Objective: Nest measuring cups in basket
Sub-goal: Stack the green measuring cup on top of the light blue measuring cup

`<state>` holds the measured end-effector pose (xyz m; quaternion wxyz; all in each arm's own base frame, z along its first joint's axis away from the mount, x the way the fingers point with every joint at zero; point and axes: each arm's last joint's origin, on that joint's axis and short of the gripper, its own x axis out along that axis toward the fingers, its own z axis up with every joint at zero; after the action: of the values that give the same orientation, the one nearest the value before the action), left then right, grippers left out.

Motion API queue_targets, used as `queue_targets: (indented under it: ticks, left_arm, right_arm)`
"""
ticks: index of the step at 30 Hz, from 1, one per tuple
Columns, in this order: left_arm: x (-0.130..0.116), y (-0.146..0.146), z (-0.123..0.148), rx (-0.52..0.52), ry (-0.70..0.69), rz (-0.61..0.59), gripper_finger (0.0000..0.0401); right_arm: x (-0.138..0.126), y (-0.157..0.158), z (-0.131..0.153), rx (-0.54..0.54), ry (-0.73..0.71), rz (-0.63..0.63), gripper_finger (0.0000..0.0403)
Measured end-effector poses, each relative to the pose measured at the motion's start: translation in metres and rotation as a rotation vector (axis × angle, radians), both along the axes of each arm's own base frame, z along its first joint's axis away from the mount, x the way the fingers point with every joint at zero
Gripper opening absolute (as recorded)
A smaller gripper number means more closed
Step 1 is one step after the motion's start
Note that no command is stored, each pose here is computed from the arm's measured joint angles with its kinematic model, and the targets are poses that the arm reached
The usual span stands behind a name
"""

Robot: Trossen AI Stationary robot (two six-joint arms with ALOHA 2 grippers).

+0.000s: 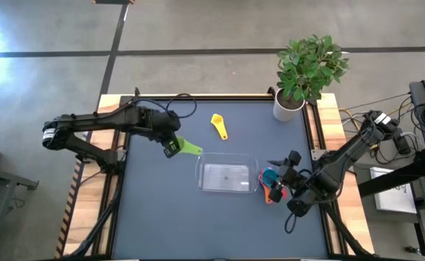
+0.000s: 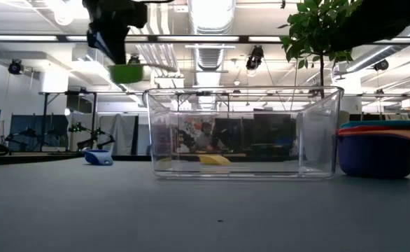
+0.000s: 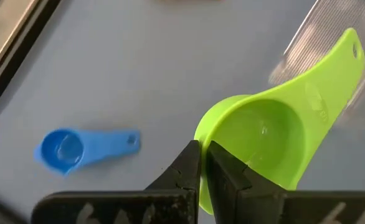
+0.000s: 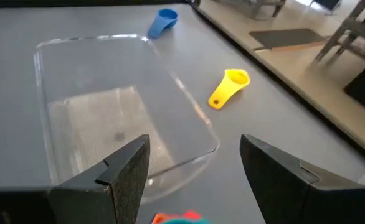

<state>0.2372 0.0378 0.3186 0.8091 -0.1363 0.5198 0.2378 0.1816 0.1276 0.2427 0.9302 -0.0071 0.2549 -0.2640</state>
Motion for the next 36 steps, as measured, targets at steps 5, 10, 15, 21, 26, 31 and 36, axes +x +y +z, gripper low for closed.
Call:
queue_targets:
  ticks: [5,10,15,21,26,31,36]
  left_arm:
    - [0.016,0.002,0.001,0.014,-0.071,-0.016,0.0000]
    - [0.037,0.004,-0.002,-0.005,-0.092,-0.048,0.0000]
    - [0.060,0.005,-0.006,0.003,-0.061,-0.092,0.0000]
    - [0.091,0.007,-0.003,0.012,-0.065,-0.151,0.0000]
    - [0.112,0.007,0.005,0.012,-0.097,-0.205,0.0000]
    - [0.125,0.008,0.008,0.022,-0.115,-0.217,0.0000]
    - [0.133,0.009,0.009,0.039,-0.168,-0.224,0.0000]
  right_arm:
    - [0.019,-0.006,0.007,-0.064,-0.010,0.035,0.0238]
    - [0.032,-0.007,0.015,-0.110,-0.022,0.115,0.0238]
    - [0.040,-0.010,0.021,-0.192,-0.025,0.154,0.0238]
    - [0.049,-0.018,0.021,-0.255,0.013,0.162,0.0240]
    - [0.061,-0.030,0.021,-0.230,-0.008,0.124,0.0263]
    - [0.073,-0.042,0.019,-0.264,0.008,0.113,0.0291]
    - [0.082,-0.048,0.018,-0.283,-0.013,0.091,0.0322]
